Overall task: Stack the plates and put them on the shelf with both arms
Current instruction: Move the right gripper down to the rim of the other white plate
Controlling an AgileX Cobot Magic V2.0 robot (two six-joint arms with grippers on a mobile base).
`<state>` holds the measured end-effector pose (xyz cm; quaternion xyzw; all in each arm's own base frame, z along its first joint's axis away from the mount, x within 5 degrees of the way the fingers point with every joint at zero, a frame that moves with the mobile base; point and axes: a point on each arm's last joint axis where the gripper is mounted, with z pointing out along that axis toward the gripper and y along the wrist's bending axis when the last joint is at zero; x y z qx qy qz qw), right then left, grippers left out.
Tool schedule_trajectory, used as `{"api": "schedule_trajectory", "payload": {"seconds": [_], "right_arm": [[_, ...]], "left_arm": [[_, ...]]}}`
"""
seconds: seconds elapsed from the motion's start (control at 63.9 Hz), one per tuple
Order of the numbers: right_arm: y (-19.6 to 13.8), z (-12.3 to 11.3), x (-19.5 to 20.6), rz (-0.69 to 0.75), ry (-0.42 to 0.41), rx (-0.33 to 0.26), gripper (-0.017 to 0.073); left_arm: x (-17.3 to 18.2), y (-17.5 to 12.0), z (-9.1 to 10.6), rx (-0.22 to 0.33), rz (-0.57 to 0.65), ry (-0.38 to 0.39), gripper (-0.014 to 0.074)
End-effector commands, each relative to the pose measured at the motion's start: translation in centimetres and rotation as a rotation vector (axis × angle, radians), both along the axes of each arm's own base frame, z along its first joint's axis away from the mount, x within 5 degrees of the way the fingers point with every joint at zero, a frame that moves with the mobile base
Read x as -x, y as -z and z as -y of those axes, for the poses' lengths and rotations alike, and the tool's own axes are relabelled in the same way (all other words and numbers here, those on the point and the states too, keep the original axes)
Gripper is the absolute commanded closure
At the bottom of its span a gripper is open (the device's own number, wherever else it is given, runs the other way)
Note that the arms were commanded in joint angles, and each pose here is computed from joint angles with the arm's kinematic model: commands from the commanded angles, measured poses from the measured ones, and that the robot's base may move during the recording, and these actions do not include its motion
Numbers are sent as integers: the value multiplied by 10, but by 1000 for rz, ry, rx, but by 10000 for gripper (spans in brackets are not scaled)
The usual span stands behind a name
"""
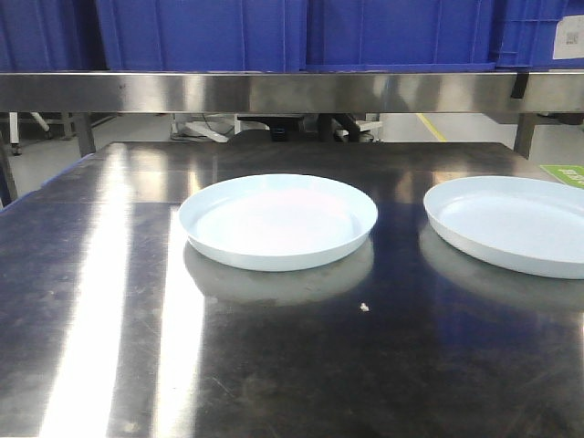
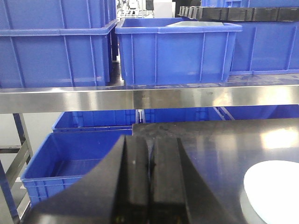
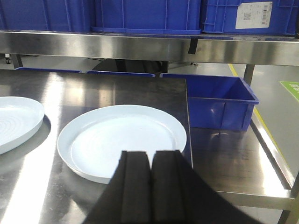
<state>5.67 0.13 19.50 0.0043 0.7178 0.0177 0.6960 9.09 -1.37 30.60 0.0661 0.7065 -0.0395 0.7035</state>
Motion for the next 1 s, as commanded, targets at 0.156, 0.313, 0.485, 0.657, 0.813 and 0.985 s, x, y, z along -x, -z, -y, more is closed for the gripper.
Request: {"api": "schedule_trajectory", "payload": {"seconds": [0.156, 0.313, 0.485, 0.657, 0.813, 0.985], "right_arm": [[-13, 1, 2, 151, 14, 12, 510], [-15, 1, 2, 109, 4, -202, 510], [-28, -2, -6, -26, -5, -312, 510], [-51, -4, -27, -234, -15, -197, 510], [-67, -6, -46, -360, -31, -152, 510], [-77, -7, -65, -446, -33, -153, 510]], "left_arm": [[1, -17, -1, 23, 106, -11, 513], [1, -17, -1, 23, 106, -11, 513], [1, -17, -1, 23, 106, -11, 513], [1, -17, -1, 23, 106, -11, 513], [1, -17, -1, 23, 106, -11, 513], [1, -17, -1, 23, 106, -11, 513]]}}
